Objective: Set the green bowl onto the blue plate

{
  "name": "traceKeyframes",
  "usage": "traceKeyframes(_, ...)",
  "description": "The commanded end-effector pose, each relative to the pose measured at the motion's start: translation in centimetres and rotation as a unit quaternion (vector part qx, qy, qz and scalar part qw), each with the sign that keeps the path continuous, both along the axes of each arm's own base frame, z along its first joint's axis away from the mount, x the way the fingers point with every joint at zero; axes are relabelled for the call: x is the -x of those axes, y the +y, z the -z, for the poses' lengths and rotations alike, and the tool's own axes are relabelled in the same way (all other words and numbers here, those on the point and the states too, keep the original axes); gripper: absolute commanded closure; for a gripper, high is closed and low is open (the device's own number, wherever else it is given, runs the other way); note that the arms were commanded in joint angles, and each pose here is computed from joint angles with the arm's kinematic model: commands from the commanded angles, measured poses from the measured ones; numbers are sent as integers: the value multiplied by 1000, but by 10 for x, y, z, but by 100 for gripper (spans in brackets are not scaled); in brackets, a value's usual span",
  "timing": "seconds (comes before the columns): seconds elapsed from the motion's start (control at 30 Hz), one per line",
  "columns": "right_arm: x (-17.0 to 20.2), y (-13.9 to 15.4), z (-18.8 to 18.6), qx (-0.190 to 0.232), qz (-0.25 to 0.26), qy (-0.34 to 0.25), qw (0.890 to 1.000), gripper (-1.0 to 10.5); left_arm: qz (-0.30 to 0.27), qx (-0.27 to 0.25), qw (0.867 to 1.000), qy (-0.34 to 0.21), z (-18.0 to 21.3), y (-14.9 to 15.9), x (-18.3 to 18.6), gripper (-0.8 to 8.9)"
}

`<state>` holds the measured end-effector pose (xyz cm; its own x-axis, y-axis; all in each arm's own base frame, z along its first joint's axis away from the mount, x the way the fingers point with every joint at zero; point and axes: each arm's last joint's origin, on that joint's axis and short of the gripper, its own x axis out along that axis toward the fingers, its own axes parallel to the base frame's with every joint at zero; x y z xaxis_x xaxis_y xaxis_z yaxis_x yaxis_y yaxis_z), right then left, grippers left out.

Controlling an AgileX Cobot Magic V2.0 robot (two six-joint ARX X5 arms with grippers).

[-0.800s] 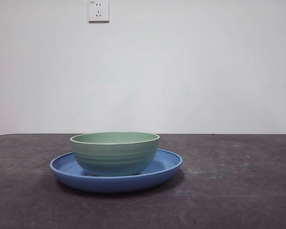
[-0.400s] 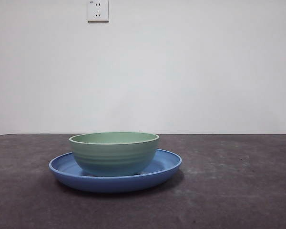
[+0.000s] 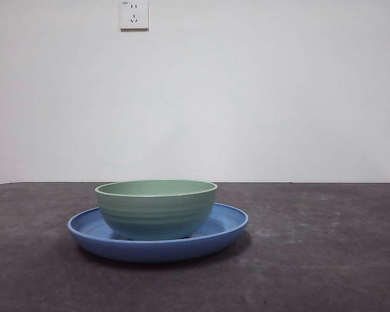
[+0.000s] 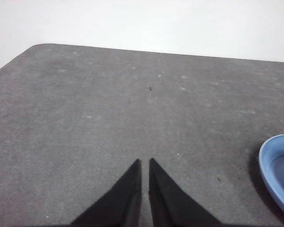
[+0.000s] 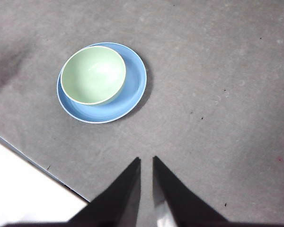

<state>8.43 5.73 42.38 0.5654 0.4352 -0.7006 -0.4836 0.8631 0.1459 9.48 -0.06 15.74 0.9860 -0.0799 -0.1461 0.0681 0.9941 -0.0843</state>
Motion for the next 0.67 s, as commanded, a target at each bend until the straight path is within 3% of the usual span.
traceKeyframes(0.03,2,-1,-1,7,-4,9,1000,910,-3,1,1000,13,8,0,-1,786)
traceKeyframes(0.33,0,-5,-1,4,19,2,1000,910,-3,1,1000,13,8,0,-1,786)
traceKeyframes(0.47,-4,-15,16,-34,50,-44,997,910,-3,1,1000,13,8,0,-1,786)
traceKeyframes(0.53,-6,-21,31,-66,76,-88,991,910,-3,1,1000,14,8,0,-1,786)
traceKeyframes(0.63,-4,-33,59,-99,125,-176,971,910,-3,1,1000,14,8,0,-1,786)
traceKeyframes(0.67,-3,-38,74,-106,147,-215,960,910,-3,1,1000,14,8,0,-1,786)
